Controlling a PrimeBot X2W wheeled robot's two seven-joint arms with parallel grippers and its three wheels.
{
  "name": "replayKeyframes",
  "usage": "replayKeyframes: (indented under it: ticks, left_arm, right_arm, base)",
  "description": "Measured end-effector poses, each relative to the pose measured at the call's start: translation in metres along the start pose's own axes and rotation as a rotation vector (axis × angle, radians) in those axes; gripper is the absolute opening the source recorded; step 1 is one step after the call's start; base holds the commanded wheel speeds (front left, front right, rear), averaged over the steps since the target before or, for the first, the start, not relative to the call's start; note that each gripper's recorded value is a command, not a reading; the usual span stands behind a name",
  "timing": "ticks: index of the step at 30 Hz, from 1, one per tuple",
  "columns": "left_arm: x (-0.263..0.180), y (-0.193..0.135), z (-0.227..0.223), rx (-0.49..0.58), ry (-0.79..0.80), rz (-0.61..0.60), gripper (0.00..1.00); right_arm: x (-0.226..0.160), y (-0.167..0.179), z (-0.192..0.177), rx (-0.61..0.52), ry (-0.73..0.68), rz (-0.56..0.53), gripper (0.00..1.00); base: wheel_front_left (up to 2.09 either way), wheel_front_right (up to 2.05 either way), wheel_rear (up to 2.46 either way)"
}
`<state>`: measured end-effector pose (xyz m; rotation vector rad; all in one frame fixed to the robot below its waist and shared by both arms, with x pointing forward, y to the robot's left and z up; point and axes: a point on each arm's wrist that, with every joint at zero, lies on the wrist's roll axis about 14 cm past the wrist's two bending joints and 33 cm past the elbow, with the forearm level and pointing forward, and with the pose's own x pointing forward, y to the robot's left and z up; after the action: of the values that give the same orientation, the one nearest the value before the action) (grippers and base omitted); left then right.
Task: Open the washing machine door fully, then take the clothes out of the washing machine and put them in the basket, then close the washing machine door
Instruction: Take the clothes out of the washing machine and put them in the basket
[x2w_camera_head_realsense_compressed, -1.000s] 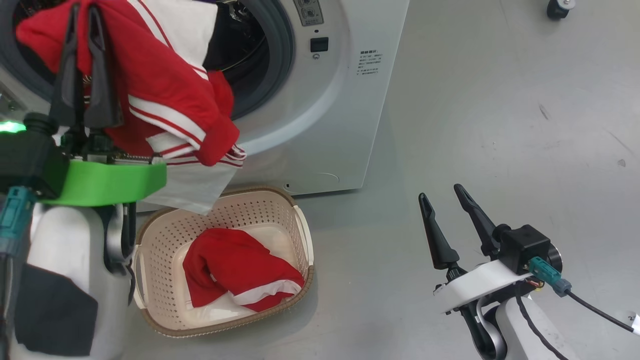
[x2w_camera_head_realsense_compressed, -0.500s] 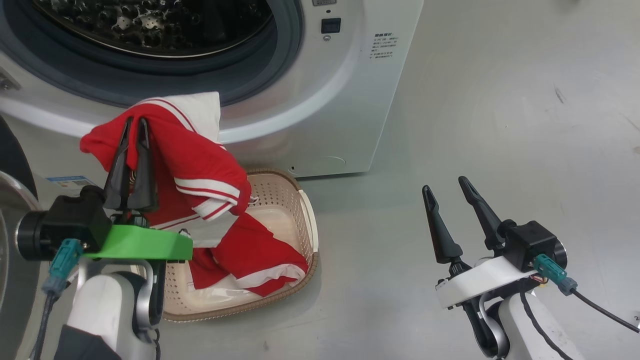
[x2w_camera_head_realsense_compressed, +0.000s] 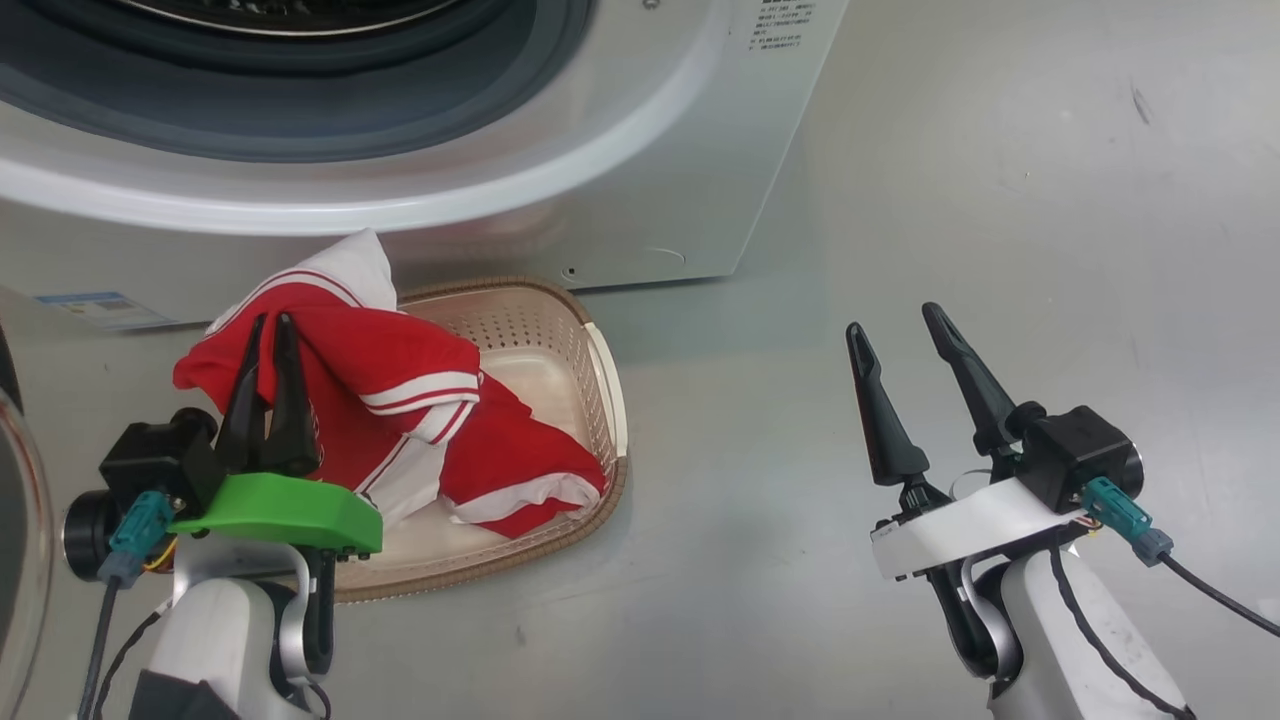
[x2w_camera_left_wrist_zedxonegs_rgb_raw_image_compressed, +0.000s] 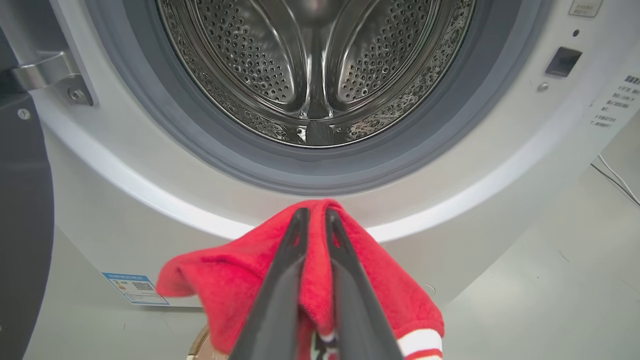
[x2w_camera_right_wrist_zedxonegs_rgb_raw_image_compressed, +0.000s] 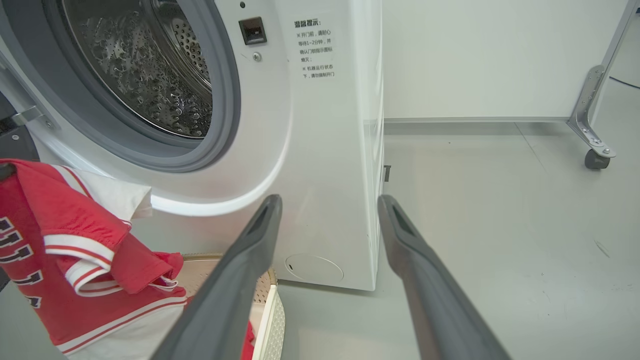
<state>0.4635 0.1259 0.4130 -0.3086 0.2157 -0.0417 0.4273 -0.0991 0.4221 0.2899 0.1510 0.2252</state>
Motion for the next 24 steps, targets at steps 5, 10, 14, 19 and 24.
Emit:
replayKeyframes:
  ticks: [5,10,14,19,24]
  left_arm:
    - [0.016,0.003,-0.020,-0.004,0.040,0.006,0.00]
    - [0.023,0.012,-0.062,-0.013,0.155,0.029,0.00]
    - [0.028,0.017,-0.098,-0.033,0.263,0.048,0.00]
    - [0.039,0.016,-0.135,-0.031,0.371,0.045,0.00]
    - [0.038,0.019,-0.177,-0.028,0.517,0.052,0.00]
  right_arm:
    - [0.011,-0.004,-0.007,0.004,0.011,0.000,1.00]
    - [0.021,-0.012,-0.014,0.004,0.021,-0.009,1.00]
    - [0.026,-0.020,-0.023,0.007,0.038,-0.022,1.00]
    - [0.034,-0.029,-0.034,0.006,0.058,-0.035,1.00]
    - [0.040,-0.039,-0.044,0.003,0.077,-0.051,1.00]
  base:
    - [0.00,0.00,0.00]
    - [0.00,0.00,0.00]
    - [0.00,0.00,0.00]
    - [0.00,0.00,0.00]
    - [0.00,0.00,0.00]
